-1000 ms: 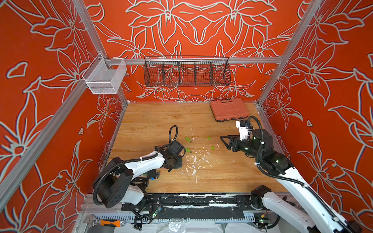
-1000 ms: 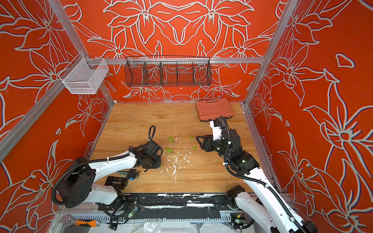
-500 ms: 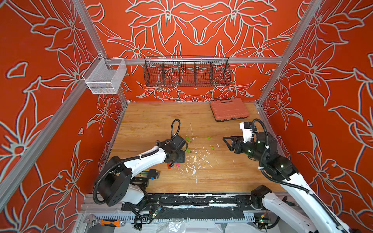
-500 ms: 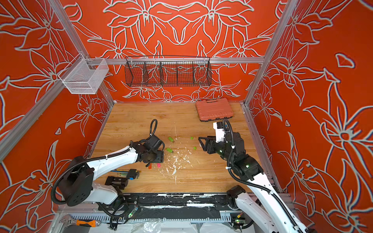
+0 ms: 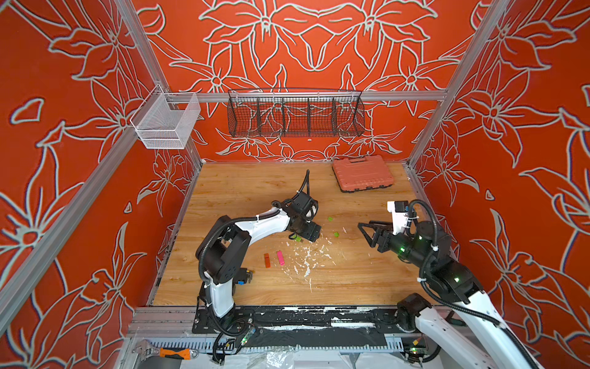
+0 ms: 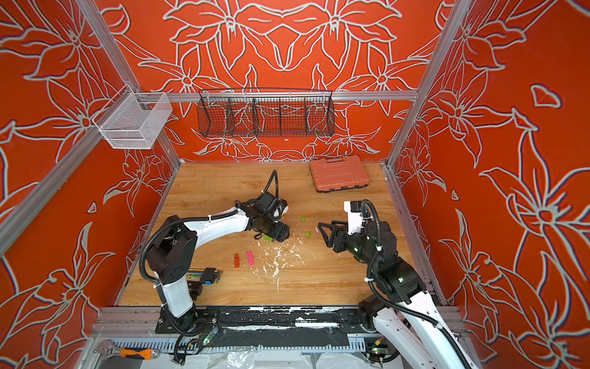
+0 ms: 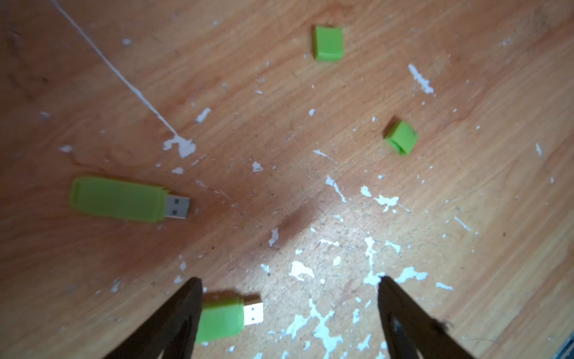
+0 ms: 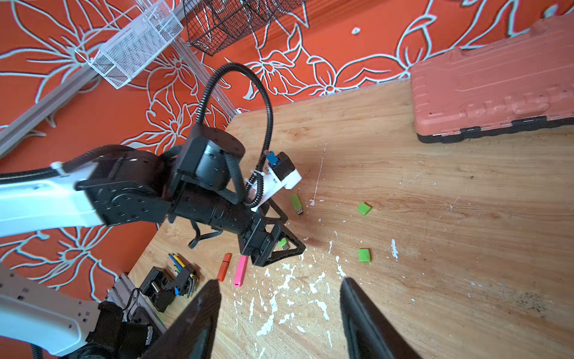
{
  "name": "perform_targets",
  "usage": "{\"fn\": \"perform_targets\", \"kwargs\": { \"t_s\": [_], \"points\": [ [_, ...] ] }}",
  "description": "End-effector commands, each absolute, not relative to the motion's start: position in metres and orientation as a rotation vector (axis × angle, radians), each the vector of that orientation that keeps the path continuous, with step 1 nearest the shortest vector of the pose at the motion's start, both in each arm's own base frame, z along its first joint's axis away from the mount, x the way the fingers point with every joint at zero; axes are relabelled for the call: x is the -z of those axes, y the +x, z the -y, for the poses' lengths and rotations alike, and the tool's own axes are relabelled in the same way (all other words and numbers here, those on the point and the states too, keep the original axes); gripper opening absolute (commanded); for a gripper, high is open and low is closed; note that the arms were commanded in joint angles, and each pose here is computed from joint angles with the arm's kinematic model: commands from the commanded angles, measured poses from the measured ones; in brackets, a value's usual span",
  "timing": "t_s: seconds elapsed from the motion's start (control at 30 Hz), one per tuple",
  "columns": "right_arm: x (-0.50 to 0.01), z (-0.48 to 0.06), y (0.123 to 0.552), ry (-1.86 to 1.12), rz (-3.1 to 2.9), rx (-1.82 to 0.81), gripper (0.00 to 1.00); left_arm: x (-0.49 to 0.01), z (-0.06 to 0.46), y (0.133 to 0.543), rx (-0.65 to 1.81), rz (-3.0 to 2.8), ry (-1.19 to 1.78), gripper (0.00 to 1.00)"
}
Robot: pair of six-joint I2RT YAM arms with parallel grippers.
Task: Close the usb drive cover
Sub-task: Adjust the USB drive at the center of the board.
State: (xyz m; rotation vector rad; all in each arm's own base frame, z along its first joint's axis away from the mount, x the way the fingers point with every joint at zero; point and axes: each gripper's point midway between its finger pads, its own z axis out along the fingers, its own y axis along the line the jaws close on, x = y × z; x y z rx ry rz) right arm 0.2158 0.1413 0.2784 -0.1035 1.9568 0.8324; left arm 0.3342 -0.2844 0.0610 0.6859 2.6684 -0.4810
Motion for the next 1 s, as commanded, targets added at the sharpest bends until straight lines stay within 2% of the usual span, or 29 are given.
{"fn": "perform_targets", "kwargs": {
  "t_s": [0.0,0.2,0.7,0.97],
  "points": [
    [-0.269,-0.138,0.207,-0.078,-1.972,-0.850,0.64,-0.066,0.283,0.340,0.503,-2.638,0.770,0.87],
    [-0.261,-0.139,0.205,-0.074,-1.994,-0.865,0.64,-0.055,0.276,0.342,0.475,-2.685,0.772,0.88],
    [-0.257,-0.144,0.210,-0.076,-2.014,-0.876,0.64,-0.026,0.253,0.313,0.416,-2.819,0.769,0.88],
    [-0.252,-0.144,0.212,-0.072,-2.021,-0.875,0.64,-0.030,0.244,0.293,0.454,-2.859,0.679,0.83]
  ]
}}
